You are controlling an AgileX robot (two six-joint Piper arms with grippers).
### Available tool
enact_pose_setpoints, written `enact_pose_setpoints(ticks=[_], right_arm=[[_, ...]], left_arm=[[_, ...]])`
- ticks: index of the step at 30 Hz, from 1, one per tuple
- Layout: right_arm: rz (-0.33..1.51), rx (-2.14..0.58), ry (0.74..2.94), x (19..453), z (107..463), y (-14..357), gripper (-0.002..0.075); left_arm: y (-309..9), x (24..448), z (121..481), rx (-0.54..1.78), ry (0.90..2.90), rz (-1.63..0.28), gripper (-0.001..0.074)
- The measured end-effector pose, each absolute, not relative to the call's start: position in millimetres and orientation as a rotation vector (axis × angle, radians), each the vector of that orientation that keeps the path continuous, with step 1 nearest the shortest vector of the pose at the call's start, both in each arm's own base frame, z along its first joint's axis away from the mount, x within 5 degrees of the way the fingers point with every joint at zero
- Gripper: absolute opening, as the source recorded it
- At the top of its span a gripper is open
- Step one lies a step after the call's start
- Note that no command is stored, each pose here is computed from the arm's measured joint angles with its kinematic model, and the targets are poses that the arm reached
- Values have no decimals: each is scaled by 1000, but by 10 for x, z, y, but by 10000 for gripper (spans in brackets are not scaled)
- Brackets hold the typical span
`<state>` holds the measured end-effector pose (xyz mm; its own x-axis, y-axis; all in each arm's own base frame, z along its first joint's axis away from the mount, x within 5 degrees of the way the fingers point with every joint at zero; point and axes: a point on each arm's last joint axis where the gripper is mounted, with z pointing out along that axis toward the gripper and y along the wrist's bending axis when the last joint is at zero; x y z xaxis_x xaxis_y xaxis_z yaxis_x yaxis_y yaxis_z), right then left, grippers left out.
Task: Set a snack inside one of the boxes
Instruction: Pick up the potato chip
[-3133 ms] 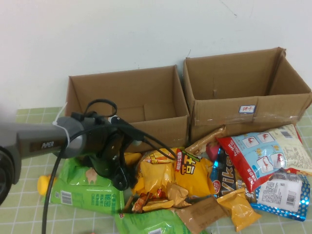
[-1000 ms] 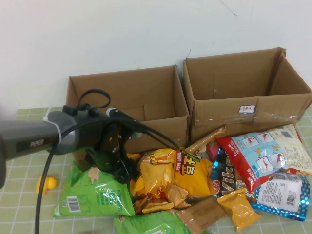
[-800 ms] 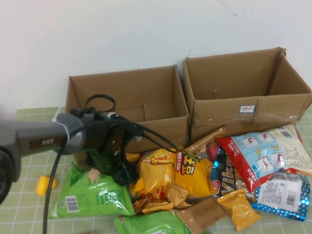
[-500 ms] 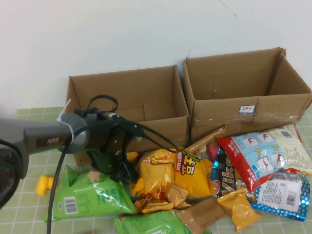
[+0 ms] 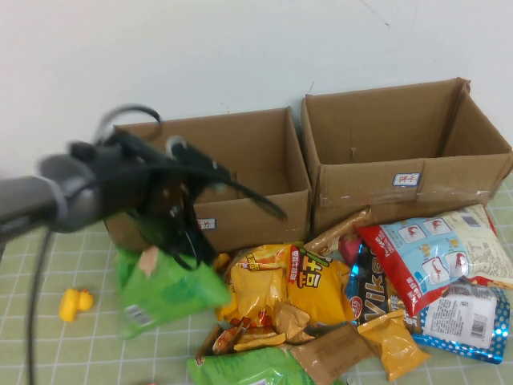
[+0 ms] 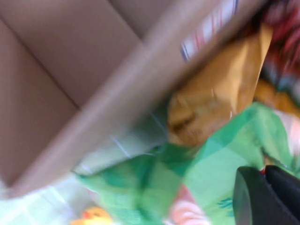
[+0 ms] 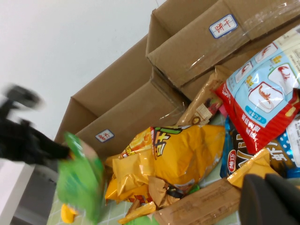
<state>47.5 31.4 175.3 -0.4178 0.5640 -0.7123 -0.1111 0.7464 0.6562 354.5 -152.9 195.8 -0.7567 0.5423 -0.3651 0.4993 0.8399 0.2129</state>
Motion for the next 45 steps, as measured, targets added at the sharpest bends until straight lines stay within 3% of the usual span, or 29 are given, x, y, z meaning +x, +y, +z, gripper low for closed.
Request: enact_pose_setpoints(ticks=[12, 20, 24, 30, 34, 40, 45], right_arm=[[778, 348, 1863, 475, 1753, 314, -2], [778, 348, 1863, 475, 1753, 314, -2], [778, 348, 1863, 475, 1753, 314, -2], [778, 348, 1863, 475, 1753, 314, -2], [778, 348, 1863, 475, 1753, 314, -2], [778, 348, 1863, 475, 1753, 314, -2], [778, 348, 1863, 475, 1753, 314, -2]], left_arm=[[-1351, 3117, 3403, 650, 2136, 25, 0], [-1402, 3173, 3713, 574, 1915, -62, 0], [-1417, 3269, 3611, 574, 1991, -42, 0], [-1308, 3208, 3256, 621, 2334, 94, 27], [-1237, 3114, 3096, 617, 2487, 145, 140], [-1129, 2872, 2519, 487, 2716, 159, 398], [-903, 2697, 2040, 211, 2826, 121, 461]])
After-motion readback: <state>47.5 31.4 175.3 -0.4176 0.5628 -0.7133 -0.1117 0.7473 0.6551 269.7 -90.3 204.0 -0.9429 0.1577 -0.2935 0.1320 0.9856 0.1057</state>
